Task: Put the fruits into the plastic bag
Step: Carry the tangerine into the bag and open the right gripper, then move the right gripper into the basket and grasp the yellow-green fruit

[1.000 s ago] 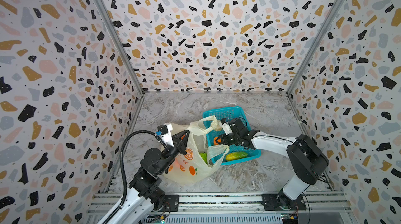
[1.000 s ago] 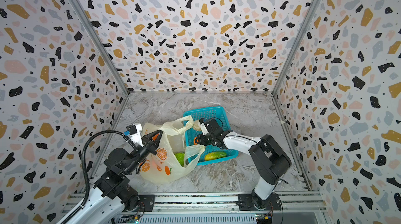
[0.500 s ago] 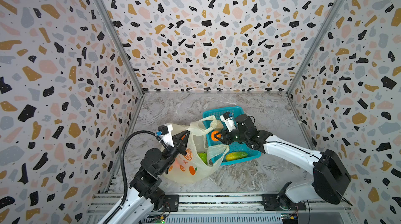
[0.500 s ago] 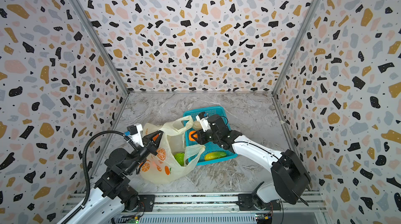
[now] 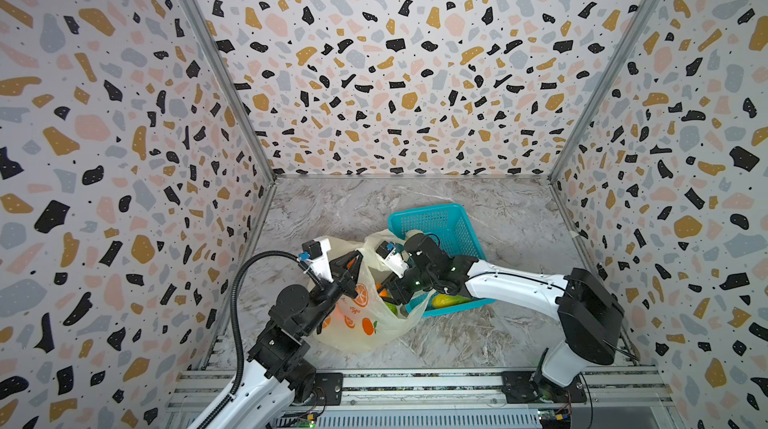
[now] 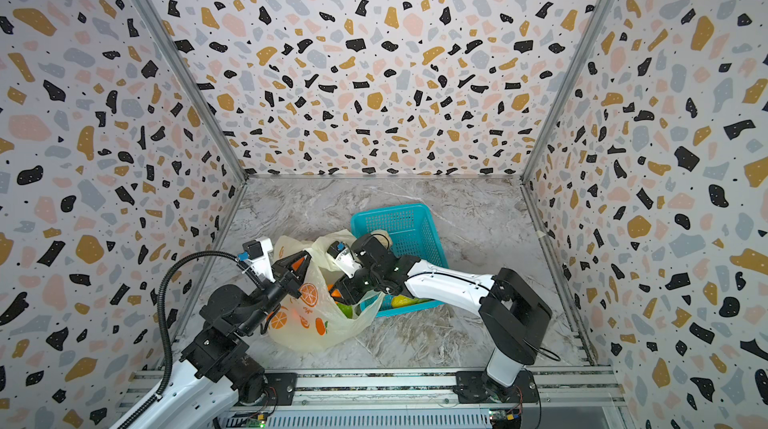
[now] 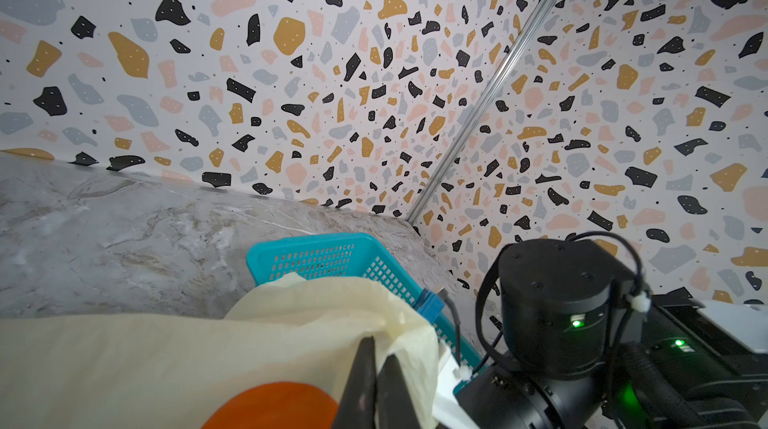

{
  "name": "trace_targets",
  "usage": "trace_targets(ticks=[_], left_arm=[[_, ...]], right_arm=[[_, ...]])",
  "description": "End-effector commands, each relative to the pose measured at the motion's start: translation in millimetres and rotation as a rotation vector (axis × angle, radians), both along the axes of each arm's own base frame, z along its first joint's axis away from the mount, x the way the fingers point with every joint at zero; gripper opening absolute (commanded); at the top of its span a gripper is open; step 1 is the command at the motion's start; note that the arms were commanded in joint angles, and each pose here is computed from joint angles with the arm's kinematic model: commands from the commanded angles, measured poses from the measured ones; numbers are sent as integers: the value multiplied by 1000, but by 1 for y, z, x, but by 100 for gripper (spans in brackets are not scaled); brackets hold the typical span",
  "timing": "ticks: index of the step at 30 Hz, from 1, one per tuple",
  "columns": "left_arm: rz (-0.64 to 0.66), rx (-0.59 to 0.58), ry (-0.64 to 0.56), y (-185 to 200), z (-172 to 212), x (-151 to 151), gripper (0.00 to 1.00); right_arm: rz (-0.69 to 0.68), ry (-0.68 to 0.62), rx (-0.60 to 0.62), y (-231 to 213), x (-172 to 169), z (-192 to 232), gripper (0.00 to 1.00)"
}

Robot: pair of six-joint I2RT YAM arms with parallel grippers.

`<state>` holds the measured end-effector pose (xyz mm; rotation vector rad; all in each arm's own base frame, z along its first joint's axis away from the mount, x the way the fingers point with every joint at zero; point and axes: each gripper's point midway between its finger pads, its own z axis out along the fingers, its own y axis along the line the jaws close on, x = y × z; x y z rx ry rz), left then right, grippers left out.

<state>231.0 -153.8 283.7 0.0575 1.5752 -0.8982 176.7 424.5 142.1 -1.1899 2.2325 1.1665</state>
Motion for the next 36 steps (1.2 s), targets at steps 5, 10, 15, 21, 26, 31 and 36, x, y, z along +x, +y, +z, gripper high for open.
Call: trace_targets(ticks=[5,10,15,21,26,31,36], left_arm=[[7,-20,-31,2,7,-1,0],[8,-20,-30,2,7,0,0],[7,-20,-29,2,7,0,0],[7,-21,-25,2,5,0,0],[7,-19,-27,2,5,0,0],[4,-17,-22,1,4,1,0],[7,-16,-23,1,3,1,0]], right_arm=[[-6,-60,-36,-14,-2,11,71],[-141,-129,31,-37,29,40,72],[-340,-186,78,-79,70,64,72],[-580,-167,-97,-139,109,35,72],[-685,-122,-285,-175,113,-4,72],[-742,-49,-405,-195,103,-33,73],[-766,63,-476,-206,84,-57,73]])
